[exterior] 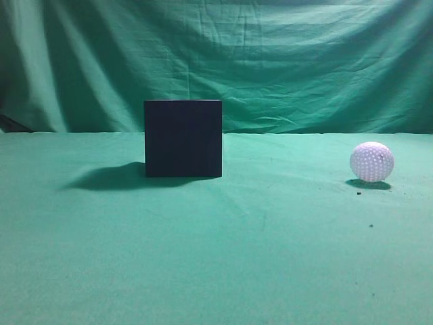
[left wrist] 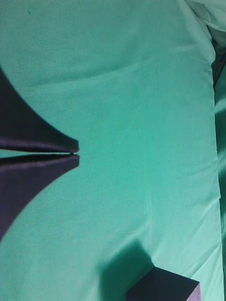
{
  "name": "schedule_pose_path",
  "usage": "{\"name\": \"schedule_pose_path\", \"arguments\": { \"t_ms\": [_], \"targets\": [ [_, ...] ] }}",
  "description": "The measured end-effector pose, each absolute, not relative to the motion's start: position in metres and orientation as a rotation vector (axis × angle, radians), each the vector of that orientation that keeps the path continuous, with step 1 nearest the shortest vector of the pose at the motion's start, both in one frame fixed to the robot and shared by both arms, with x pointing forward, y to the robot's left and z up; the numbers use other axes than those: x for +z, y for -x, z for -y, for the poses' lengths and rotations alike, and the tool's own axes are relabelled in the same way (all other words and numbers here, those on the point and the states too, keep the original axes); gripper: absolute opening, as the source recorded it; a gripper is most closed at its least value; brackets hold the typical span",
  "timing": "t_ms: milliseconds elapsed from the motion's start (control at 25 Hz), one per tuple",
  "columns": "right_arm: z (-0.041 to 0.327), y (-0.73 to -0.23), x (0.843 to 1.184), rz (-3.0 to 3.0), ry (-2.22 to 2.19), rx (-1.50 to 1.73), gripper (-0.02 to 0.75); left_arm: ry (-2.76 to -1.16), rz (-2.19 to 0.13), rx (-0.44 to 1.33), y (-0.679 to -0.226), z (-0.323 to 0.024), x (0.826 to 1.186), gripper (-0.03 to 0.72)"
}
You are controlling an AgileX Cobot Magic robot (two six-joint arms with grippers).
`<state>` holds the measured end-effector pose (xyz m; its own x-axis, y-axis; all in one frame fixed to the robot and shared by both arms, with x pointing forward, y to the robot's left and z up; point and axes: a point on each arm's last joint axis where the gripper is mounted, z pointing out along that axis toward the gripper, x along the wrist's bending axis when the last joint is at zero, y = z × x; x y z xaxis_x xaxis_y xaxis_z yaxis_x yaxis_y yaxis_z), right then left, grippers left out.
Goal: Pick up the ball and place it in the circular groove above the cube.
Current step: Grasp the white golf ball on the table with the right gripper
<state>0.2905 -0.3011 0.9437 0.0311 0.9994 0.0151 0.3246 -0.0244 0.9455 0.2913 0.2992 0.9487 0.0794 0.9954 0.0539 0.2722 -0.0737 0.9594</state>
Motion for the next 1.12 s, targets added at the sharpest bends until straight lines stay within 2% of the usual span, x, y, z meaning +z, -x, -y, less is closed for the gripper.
{"name": "schedule_pose_path", "arguments": {
  "t_ms": [840,1120],
  "targets": [
    [0.302,-0.291,0.946,-1.412,-1.424,1.008,0.050,-1.494,-1.324,1.058,-0.291,-0.299,0.949,0.000],
    [0.296,-0.294,0.991,-1.073,-1.035,1.317,0.050,-1.494,-1.324,1.058,-0.291,-0.299,0.949,0.000]
  ]
}}
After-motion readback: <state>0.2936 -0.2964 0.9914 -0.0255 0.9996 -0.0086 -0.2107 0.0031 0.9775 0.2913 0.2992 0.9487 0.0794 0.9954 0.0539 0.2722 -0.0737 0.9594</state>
